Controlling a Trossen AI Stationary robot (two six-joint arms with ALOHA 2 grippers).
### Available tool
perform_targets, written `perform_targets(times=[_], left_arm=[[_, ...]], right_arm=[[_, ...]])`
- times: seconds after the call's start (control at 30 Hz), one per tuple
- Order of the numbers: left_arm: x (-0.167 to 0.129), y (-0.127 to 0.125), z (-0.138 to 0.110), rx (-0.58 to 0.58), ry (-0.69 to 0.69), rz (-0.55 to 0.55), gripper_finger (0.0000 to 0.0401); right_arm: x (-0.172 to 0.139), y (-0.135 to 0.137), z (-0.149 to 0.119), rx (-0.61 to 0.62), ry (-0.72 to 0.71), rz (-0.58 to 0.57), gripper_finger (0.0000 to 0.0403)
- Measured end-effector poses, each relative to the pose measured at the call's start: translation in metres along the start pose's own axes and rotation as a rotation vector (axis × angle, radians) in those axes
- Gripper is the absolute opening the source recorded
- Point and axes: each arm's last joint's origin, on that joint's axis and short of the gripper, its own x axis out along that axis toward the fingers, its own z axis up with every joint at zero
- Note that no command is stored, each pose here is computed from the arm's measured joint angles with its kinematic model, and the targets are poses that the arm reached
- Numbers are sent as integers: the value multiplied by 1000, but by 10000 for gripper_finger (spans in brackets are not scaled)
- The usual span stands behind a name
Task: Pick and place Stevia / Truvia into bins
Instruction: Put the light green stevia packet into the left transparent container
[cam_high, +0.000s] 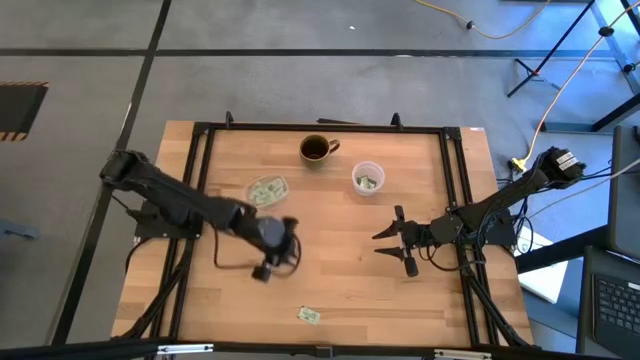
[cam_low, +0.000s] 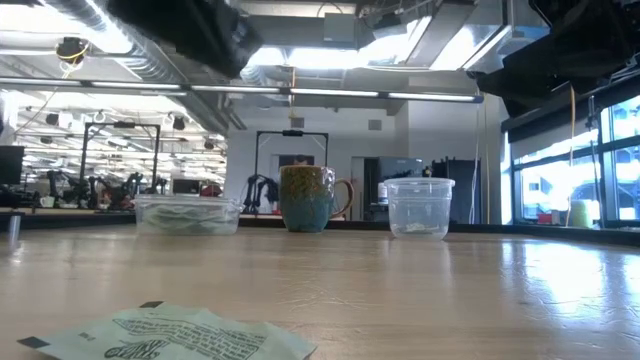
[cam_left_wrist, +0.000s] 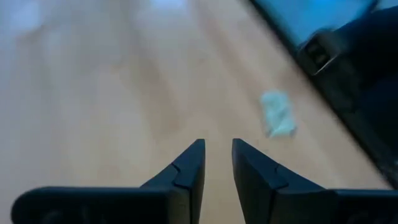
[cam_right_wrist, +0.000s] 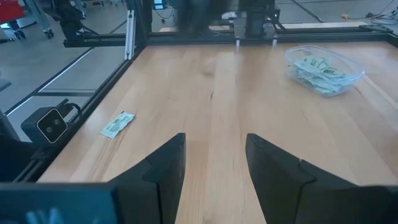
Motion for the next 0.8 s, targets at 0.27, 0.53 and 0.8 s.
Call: perform_targets(times=[0.27,0.53,0.8], left_arm=[[64,-44,-3,120,-83,-105,75],[102,-66,-17,117,-102,-153,76],[127,-72,-31,95,-101,-166,73]], right_arm=[[0,0,0,1,0,0,171],[0,0,0,3,-1,0,171],[0,0,0,3,-1,0,171]])
